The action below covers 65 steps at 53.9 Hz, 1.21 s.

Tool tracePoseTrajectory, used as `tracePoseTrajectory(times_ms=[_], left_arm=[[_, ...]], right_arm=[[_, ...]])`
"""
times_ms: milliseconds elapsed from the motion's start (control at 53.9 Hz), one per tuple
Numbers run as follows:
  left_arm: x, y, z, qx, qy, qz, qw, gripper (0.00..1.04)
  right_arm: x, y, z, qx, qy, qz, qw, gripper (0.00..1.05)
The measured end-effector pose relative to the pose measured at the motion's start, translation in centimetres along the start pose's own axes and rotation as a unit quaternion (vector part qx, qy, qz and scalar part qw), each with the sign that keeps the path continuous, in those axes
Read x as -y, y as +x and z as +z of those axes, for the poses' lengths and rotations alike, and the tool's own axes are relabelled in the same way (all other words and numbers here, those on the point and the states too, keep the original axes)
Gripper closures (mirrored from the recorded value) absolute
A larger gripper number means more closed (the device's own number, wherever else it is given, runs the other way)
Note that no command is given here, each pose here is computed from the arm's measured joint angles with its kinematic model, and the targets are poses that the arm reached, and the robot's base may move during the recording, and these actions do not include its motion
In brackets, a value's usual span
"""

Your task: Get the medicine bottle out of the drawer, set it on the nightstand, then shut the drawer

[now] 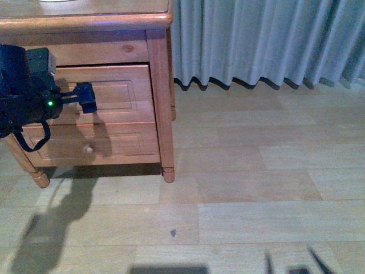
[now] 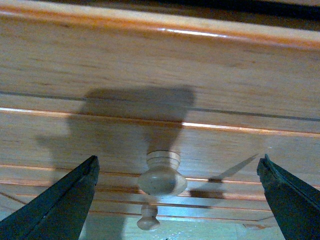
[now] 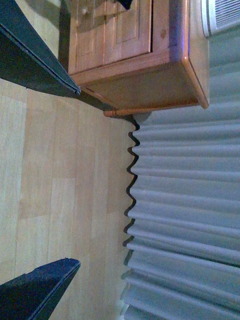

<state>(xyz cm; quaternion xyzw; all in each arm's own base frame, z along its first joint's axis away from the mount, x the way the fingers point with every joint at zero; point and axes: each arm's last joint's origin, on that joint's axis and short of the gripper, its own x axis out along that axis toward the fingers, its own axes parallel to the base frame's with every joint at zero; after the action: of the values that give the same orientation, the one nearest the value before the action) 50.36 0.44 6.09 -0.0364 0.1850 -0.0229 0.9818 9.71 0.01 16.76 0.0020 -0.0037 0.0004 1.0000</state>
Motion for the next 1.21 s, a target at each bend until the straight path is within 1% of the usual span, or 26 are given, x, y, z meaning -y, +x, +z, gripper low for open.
tracePoseTrajectory(times_ms=[111,223,353,371,427,557,575,668,742,798,1002,1206], left_arm=[[0.3,0.2,0.0,0.006,0.013,-0.011,1.000,0.07],[0.6,0.5,-0.5,0.001,0.025,-0.022,0.999,0.07],[0.6,0.6,-0.8,-0.002,0.027,-0.024,0.999,0.08],[0.6,0.6,-0.8,-0.001,0.028,-0.023,0.999,0.10],[0.5,0.6,-0.8,0.002,0.029,-0.022,0.999,0.24],[-0.2,0.6,-0.6,0.008,0.031,-0.016,0.999,0.51],[-0.2,0.6,-0.6,0.008,0.031,-0.015,0.999,0.53],[-0.6,0.6,-0.5,0.012,0.035,-0.010,0.999,0.68],[-0.8,0.5,-0.5,0.013,0.036,-0.010,0.999,0.77],[-0.8,0.5,-0.6,0.014,0.039,-0.010,0.999,0.79],[-0.7,-0.3,-1.3,0.020,0.044,-0.010,0.999,0.80],[-0.3,-4.1,-3.0,0.018,0.043,-0.009,0.999,0.81]], right_arm=[[0.0,0.0,0.0,0.000,0.000,0.000,1.000,0.07],[0.0,0.0,0.0,0.000,0.000,0.000,1.000,0.07],[0.0,0.0,0.0,0.000,0.000,0.000,1.000,0.07],[0.0,0.0,0.0,0.000,0.000,0.000,1.000,0.07],[0.0,0.0,0.0,0.000,0.000,0.000,1.000,0.07],[0.0,0.0,0.0,0.000,0.000,0.000,1.000,0.07],[0.0,0.0,0.0,0.000,0.000,0.000,1.000,0.07],[0.0,0.0,0.0,0.000,0.000,0.000,1.000,0.07],[0.0,0.0,0.0,0.000,0.000,0.000,1.000,0.07],[0.0,0.0,0.0,0.000,0.000,0.000,1.000,0.07],[0.0,0.0,0.0,0.000,0.000,0.000,1.000,0.07],[0.0,0.0,0.0,0.000,0.000,0.000,1.000,0.07]])
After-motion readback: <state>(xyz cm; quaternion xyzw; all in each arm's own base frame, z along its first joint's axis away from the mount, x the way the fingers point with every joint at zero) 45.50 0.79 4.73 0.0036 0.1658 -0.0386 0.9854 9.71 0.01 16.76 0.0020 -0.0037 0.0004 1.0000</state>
